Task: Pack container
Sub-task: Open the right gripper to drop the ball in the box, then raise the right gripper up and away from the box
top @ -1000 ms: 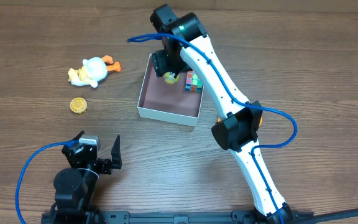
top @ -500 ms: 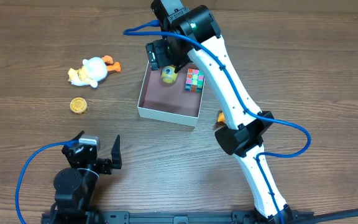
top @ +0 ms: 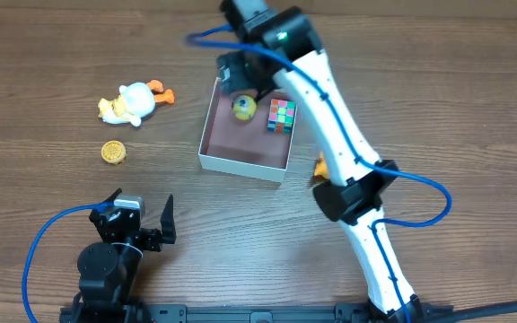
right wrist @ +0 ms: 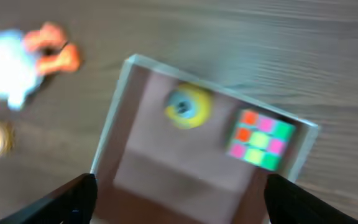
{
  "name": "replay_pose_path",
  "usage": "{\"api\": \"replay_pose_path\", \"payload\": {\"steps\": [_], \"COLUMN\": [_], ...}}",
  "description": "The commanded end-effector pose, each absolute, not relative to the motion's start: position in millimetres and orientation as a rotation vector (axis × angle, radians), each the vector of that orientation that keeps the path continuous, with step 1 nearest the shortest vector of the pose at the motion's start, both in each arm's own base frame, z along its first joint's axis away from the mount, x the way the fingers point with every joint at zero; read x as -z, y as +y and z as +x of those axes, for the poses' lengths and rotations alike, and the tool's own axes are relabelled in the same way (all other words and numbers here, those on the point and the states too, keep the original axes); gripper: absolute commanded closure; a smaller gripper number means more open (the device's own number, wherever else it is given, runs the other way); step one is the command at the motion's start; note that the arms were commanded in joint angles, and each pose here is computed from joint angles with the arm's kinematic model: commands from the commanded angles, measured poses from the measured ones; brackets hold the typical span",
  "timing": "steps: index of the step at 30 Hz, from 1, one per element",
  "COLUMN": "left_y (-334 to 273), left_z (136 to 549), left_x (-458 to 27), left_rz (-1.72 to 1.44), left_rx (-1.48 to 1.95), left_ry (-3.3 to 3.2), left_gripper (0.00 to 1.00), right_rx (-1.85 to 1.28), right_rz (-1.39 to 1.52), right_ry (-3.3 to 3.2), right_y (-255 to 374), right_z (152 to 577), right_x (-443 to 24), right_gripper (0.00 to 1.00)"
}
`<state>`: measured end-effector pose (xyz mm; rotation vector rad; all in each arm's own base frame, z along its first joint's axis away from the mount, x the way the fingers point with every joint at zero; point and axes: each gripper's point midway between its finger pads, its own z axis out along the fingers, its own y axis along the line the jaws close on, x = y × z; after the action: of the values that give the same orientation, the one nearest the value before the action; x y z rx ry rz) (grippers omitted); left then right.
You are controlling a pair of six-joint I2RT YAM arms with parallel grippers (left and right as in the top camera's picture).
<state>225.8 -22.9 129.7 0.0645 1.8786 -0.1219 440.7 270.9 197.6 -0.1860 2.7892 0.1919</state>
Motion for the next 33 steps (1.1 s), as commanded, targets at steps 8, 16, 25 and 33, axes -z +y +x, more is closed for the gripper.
{"api": "replay_pose_path", "payload": {"steps": [8,16,25,33], "left_y": [-21,-21,-21,-21], "left_z": [226,226,226,226], "left_x": [-130,-130,-130,-130], "left_rz": [0.043,0.043,0.043,0.043], "left_rx": [0.124,0.124,0.124,0.124], "left_ry": [1.871,1.871,1.871,1.871], "left_gripper": [0.00,0.00,0.00,0.00], "right_rx": [-0.137,0.015,-0.075,-0.240], "right_rz": [0.324,0.302,0.294,0.143], "right_ry": [2.704,2.723,2.552,2.499], "right_y": [145,111,105,121], "right_z": [494,498,473,448], "right_x": [-222,-211,-299,-342], "right_gripper": [0.11,0.07,0.00,0.00]}}
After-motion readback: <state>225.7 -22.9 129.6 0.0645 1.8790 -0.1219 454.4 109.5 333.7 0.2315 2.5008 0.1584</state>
